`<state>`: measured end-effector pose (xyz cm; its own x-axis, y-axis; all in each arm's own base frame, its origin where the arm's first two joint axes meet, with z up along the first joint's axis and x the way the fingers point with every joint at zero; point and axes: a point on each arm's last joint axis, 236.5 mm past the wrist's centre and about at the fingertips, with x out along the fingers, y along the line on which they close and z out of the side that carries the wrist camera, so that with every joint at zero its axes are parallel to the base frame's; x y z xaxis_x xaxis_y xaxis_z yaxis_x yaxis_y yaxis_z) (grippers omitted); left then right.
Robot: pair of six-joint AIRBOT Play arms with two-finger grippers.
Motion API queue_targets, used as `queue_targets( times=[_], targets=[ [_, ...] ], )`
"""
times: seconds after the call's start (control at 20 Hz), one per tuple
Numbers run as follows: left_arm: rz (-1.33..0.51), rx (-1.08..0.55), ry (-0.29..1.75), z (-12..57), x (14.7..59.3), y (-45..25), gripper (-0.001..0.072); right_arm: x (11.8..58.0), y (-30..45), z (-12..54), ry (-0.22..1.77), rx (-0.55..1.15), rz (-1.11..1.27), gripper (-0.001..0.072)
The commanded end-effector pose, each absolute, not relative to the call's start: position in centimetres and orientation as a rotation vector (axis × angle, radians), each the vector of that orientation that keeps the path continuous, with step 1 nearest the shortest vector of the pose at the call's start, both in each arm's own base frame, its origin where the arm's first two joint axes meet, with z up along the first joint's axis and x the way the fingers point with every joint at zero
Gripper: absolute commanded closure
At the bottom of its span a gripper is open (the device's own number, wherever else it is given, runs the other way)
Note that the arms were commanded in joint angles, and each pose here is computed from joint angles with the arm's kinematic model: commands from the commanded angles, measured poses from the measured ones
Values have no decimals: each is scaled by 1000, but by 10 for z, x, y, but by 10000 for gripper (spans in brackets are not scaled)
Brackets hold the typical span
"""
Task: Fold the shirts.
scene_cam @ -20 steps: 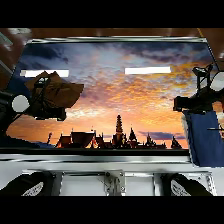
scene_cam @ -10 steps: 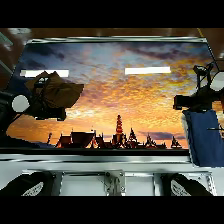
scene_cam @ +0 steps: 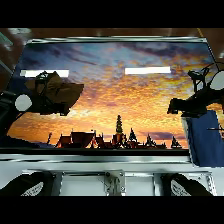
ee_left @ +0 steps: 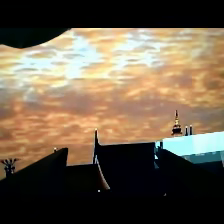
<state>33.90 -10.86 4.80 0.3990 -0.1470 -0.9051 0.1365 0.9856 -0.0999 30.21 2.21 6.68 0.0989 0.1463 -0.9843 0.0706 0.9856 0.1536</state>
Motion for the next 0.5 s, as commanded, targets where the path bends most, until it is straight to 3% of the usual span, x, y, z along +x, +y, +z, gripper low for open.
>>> queue_targets(
  times=[0.0,0.15,0.45],
  targets=[
    [-173,4,990,62,375,-108,9,306,43,71,1455,242,128,18],
    [-65,44,927,65,429,-62,-8,312,48,73,1427,262,145,19],
    [188,-64,1207,-1,501,67,-8,323,50,75,1380,273,147,24]
  ],
)
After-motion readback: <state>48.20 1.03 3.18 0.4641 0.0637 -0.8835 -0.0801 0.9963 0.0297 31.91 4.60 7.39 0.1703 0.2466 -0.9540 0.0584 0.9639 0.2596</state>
